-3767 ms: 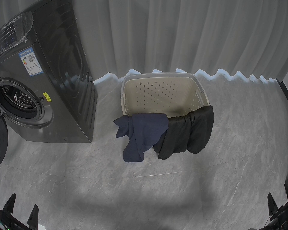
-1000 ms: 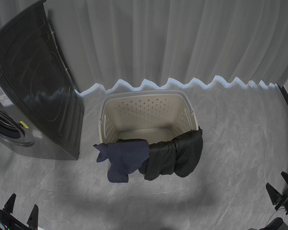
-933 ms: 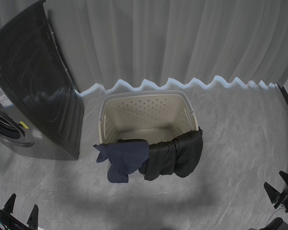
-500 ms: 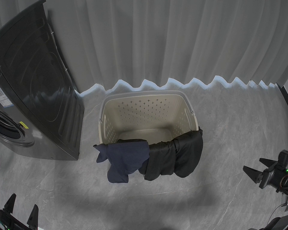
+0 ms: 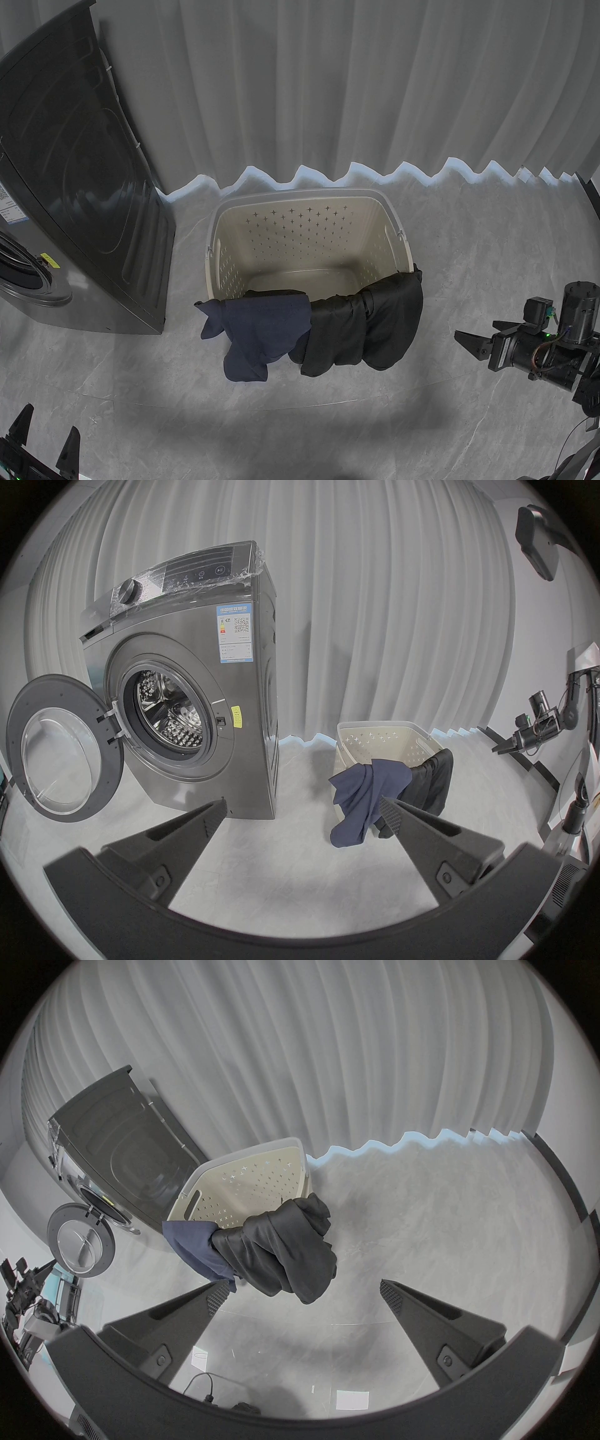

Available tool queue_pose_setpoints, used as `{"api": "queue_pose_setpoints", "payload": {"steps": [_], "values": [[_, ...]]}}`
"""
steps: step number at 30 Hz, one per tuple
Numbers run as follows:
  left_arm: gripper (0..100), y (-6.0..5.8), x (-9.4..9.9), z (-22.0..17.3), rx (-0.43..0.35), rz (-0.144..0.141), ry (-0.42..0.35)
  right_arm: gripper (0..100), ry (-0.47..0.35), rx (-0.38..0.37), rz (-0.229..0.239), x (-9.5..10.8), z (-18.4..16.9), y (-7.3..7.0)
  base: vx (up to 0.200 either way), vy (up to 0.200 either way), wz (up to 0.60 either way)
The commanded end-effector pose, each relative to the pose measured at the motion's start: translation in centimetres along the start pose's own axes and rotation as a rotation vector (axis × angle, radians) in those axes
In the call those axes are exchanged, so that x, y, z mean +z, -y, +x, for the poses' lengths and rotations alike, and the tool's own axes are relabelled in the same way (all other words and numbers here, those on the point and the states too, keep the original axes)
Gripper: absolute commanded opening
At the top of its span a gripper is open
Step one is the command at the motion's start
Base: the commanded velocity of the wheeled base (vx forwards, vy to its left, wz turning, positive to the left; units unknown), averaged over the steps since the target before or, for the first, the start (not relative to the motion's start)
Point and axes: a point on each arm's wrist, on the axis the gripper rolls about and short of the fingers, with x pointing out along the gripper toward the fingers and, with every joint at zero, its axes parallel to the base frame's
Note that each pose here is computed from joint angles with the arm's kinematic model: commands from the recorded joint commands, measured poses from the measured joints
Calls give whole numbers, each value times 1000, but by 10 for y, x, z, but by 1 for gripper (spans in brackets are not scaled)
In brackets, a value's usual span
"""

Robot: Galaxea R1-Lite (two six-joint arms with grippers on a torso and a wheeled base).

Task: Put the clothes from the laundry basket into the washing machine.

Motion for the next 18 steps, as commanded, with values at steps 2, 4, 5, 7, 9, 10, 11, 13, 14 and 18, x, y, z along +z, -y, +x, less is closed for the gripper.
{"api": "queue_pose_setpoints", "payload": {"steps": [2, 4, 5, 7, 9, 10, 11, 13, 14, 18], "values": [[100, 0, -5, 0, 1, -1, -2, 100, -54, 3, -3, -5, 21, -5, 0, 0, 0], [100, 0, -5, 0, 1, -1, -3, 100, -58, 5, 2, -5, 26, -8, 0, 0, 0], [100, 0, -5, 0, 1, -1, -2, 100, -61, 13, 11, -4, 30, -11, 0, 0, 0], [100, 0, -5, 0, 1, -1, -2, 100, -64, 18, 15, -4, 33, -13, 0, 0, 0], [100, 0, -5, 0, 1, -1, -2, 100, -58, 20, 29, -1, 41, -17, 0, 0, 0], [100, 0, -5, 0, 1, -2, -2, 100, -59, 15, 31, 0, 44, -18, 0, 0, 0], [100, 0, -5, 0, 1, -2, -3, 100, -58, 11, 29, 0, 47, -20, 0, 0, 0], [100, 0, -5, 0, 1, -2, -2, 100, -67, 9, 27, -1, 54, -21, 0, 0, 0], [100, 0, -5, 0, 1, -2, -2, 100, -68, 9, 27, 0, 57, -21, 0, 0, 0], [100, 0, -5, 0, 1, -2, -2, 100, -84, 5, 28, -2, 71, -21, 0, 0, 0]]}}
